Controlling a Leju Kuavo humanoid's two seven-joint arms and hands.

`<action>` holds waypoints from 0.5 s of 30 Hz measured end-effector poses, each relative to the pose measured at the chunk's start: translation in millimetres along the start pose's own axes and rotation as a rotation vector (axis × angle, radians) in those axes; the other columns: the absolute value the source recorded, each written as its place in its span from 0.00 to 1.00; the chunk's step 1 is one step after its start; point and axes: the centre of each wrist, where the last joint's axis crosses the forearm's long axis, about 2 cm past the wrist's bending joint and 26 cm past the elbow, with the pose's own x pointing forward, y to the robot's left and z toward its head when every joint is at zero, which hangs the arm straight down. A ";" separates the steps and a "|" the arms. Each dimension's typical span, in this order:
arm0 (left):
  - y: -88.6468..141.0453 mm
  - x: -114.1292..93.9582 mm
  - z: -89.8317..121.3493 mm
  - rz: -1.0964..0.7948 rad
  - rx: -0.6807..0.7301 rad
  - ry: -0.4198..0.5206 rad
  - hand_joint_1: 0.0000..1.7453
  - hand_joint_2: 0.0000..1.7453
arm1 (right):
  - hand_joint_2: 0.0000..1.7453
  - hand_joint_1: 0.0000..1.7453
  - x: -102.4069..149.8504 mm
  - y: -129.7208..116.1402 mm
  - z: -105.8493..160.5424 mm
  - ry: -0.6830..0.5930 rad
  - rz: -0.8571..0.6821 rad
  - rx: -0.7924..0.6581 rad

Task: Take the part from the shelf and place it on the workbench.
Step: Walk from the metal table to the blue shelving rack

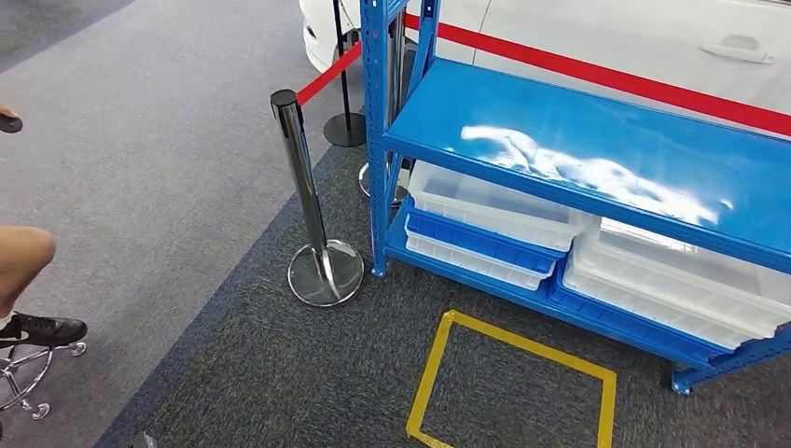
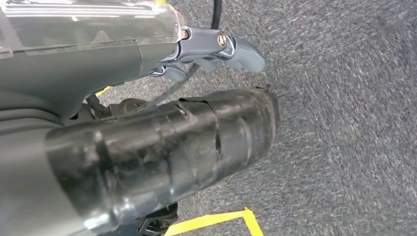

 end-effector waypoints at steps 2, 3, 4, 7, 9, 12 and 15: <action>0.2 -0.6 0.1 0.000 0.000 0.002 0.00 0.00 | 0.00 0.00 1.6 -0.4 -0.7 -0.003 0.000 -0.001; 0.4 -1.0 0.1 -0.001 0.001 0.002 0.00 0.00 | 0.00 0.00 2.7 -0.7 -1.1 -0.005 -0.001 -0.002; 0.5 -1.2 0.0 -0.001 0.001 0.003 0.00 0.00 | 0.00 0.00 3.4 -0.9 -1.4 -0.007 -0.001 -0.003; 0.2 -0.9 0.1 0.000 0.000 0.003 0.00 0.00 | 0.00 0.00 1.5 -0.9 -0.7 -0.003 0.000 -0.002; 0.0 -0.7 0.2 0.000 0.000 0.002 0.00 0.00 | 0.00 0.00 1.4 -1.6 -0.7 -0.003 0.000 -0.004; -0.3 -0.3 0.2 0.000 -0.001 0.002 0.00 0.00 | 0.00 0.00 2.8 -2.0 -1.3 -0.005 0.000 -0.004; -0.4 0.2 0.1 0.001 -0.001 0.000 0.00 0.00 | 0.00 0.00 1.4 -1.6 -0.7 -0.003 0.000 -0.004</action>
